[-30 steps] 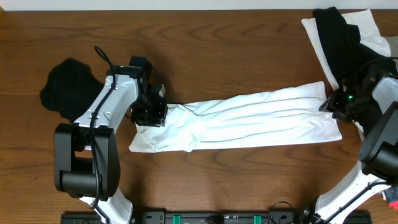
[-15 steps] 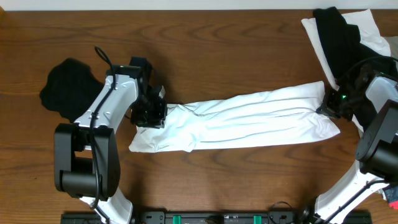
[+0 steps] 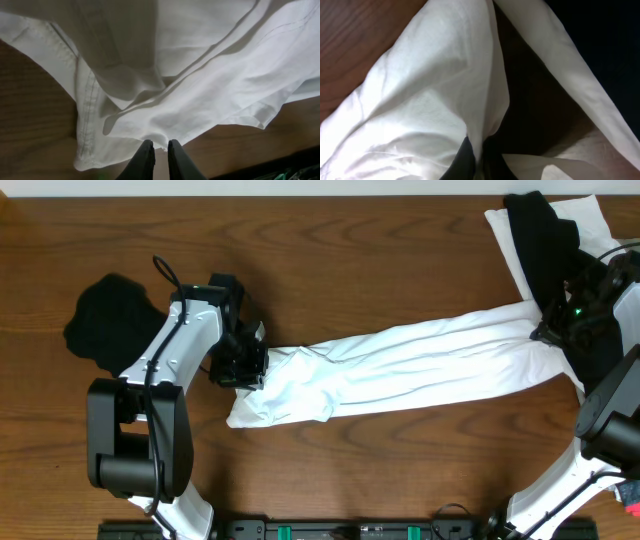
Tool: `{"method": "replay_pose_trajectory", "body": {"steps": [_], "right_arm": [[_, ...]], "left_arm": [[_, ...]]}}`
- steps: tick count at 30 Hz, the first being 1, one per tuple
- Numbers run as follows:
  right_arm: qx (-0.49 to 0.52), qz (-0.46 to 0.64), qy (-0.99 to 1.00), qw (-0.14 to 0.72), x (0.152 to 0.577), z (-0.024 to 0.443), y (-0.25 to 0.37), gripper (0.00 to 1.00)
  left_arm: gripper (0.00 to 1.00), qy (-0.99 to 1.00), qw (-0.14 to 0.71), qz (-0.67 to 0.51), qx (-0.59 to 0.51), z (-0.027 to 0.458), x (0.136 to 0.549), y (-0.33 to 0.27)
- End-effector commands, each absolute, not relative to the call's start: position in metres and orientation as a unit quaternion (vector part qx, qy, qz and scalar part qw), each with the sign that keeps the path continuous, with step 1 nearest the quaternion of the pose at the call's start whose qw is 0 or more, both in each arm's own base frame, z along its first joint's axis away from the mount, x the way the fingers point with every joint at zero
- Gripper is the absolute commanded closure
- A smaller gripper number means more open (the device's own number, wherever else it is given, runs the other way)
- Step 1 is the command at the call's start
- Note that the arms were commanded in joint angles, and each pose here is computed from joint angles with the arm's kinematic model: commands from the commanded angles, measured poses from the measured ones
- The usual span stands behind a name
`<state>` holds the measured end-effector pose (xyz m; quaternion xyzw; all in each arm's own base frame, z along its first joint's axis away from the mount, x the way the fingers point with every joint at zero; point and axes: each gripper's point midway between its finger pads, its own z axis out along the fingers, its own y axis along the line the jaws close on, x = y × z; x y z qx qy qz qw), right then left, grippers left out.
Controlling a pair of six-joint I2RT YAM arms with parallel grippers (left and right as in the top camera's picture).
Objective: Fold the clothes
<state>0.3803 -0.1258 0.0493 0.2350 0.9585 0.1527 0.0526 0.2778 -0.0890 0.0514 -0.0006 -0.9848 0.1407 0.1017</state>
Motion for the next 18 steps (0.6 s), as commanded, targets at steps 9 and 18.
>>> {"method": "replay_pose_trajectory", "body": {"steps": [9,18], "right_arm": [[0.235,0.119,0.964,0.042,0.3712,0.0491,-0.1308,0.91],[0.235,0.118,0.964,0.042,0.3711,0.049,-0.1312,0.53]], "left_arm": [[0.86,-0.985,0.093,0.144,0.0,0.0577,0.2782,-0.0894],[0.86,-0.985,0.093,0.144,-0.001,0.0576,0.2784,-0.0894]]}}
